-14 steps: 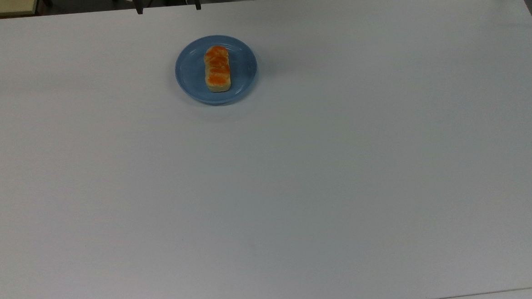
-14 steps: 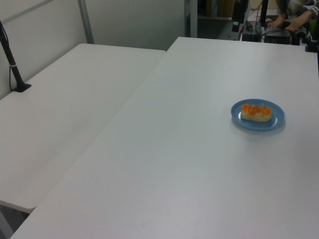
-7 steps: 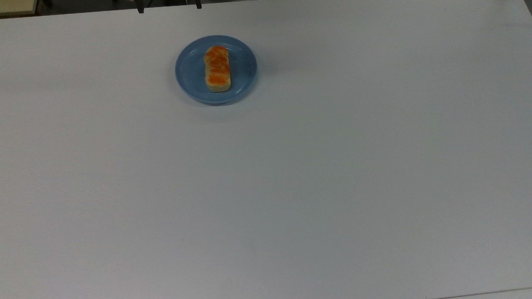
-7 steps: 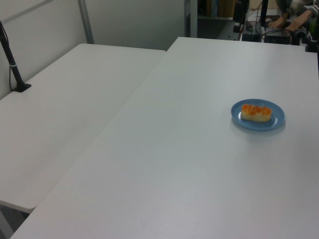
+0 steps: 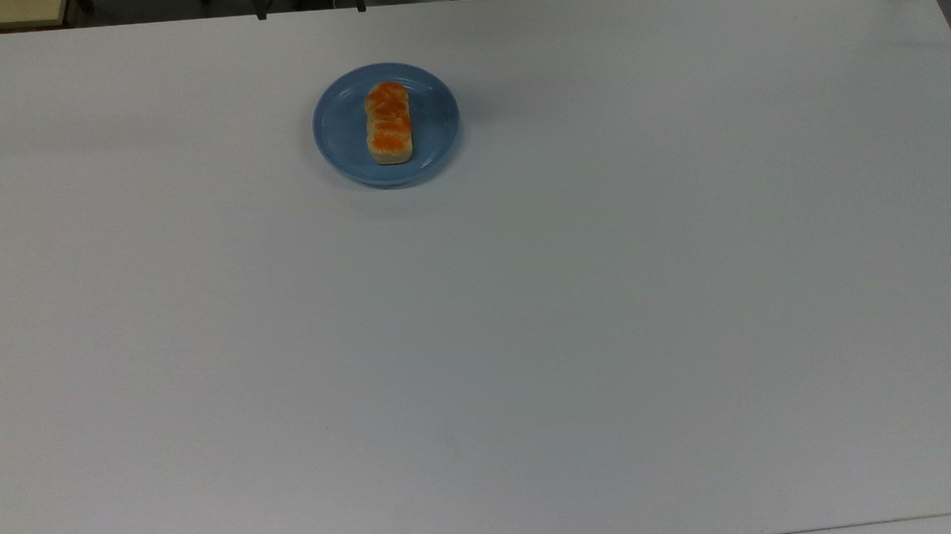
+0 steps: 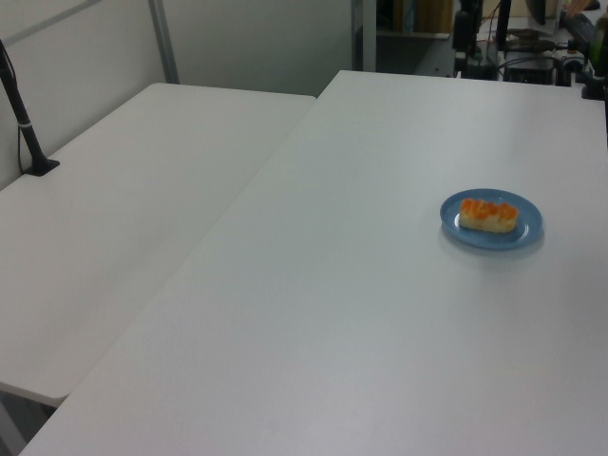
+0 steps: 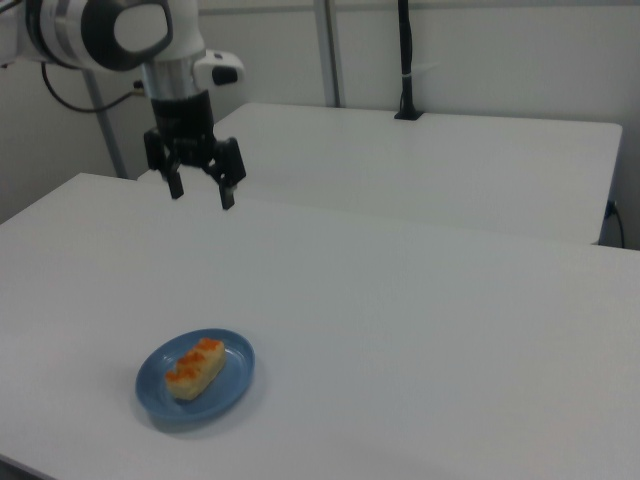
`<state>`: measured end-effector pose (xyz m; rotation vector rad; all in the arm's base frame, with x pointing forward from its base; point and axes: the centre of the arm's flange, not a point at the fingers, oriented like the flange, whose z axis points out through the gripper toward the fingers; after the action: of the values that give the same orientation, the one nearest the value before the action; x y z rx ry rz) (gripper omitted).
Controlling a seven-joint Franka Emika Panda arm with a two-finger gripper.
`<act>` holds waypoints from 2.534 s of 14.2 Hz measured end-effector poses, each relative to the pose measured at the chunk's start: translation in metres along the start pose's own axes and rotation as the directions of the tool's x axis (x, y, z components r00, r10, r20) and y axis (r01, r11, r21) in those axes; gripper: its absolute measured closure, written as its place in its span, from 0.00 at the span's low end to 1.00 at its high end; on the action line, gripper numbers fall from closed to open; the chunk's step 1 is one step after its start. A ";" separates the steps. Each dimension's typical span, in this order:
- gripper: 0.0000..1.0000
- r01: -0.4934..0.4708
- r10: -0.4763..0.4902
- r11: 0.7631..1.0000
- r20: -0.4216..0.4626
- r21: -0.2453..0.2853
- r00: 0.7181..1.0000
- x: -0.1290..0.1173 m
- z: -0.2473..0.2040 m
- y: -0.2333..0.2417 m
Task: Put the bread on the table
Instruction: 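Lower the open gripper over the bread roll on the blue plate, then close the gripper on the bread roll and lift it off the plate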
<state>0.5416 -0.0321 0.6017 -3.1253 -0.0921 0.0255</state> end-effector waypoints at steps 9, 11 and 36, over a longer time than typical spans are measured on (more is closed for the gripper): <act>0.00 0.065 -0.065 0.998 0.192 0.008 0.979 -0.029 0.120 -0.029; 0.00 0.082 -0.081 0.997 0.174 0.005 0.981 -0.031 0.148 -0.037; 0.85 0.101 -0.097 0.995 0.200 -0.012 0.975 -0.026 0.277 -0.046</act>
<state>0.5083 0.0159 0.3264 -3.1257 -0.2523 0.3388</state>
